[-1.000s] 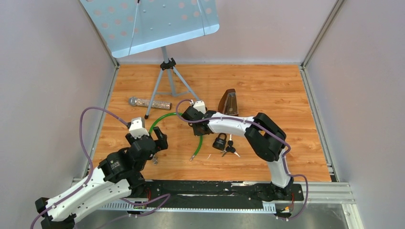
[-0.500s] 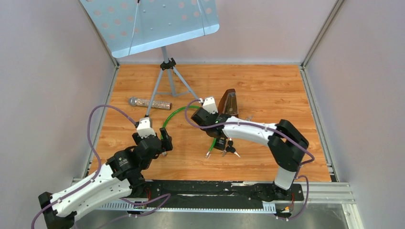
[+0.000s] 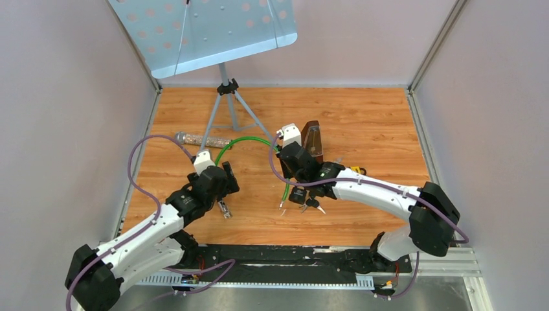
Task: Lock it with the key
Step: Pick up the lock from the center of the board.
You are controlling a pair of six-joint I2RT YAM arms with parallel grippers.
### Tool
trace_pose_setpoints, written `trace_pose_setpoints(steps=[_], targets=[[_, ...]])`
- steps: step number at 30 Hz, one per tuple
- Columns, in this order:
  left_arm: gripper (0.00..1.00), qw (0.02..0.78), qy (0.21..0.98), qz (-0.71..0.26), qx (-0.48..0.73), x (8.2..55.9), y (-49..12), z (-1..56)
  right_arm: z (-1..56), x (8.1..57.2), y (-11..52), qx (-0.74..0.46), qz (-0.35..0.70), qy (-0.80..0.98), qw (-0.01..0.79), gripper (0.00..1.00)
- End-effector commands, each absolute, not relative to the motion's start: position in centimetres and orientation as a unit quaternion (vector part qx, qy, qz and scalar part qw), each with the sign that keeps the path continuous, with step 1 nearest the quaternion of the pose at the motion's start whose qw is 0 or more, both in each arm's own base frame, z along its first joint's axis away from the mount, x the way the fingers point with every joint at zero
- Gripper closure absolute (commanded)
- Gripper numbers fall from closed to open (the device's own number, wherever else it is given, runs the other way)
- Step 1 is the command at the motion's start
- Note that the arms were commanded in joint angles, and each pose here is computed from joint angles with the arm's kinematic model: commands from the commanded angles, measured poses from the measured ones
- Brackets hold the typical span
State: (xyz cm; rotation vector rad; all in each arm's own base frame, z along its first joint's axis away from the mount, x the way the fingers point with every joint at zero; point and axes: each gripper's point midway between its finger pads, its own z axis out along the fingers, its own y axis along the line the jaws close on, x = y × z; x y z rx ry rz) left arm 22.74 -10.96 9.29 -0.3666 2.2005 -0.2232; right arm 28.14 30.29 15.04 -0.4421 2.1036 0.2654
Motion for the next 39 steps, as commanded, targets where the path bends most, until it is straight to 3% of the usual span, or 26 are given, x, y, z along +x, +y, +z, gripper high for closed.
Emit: trace_pose_setpoints(steps=[1, 7, 17, 23, 32, 37, 39], targets=[[0.0, 0.457, 0.869, -0.079, -0.174, 24.3, -10.4, 9.5, 19.8, 28.2, 32.1, -0.185, 0.179, 0.814, 0.52, 1.0], [0.03, 0.456, 0.867, -0.049, -0.194, 24.4, -8.9, 8.0, 20.6, 27.6, 32.2, -0.187, 0.2, 0.806, 0.525, 1.0], [0.21, 0.414, 0.878, -0.072, -0.23, 22.9, -9.0, 4.3, 21.2, 27.7, 32.4, -0.173, 0.214, 0.804, 0.528, 1.0], [0.47, 0.409, 0.875, -0.083, -0.244, 22.7, -9.2, 3.9, 21.4, 28.1, 32.4, -0.157, 0.224, 0.805, 0.527, 1.0], [0.7, 0.425, 0.872, -0.067, -0.235, 23.4, -8.9, 4.4, 21.9, 27.9, 32.0, -0.142, 0.241, 0.804, 0.524, 1.0], [0.98, 0.435, 0.87, -0.075, -0.22, 24.2, -9.5, 5.9, 22.4, 27.9, 31.6, -0.119, 0.254, 0.805, 0.523, 1.0], [1.0, 0.438, 0.869, -0.084, -0.213, 24.5, -9.9, 6.9, 22.5, 27.9, 31.6, -0.105, 0.261, 0.806, 0.52, 1.0]])
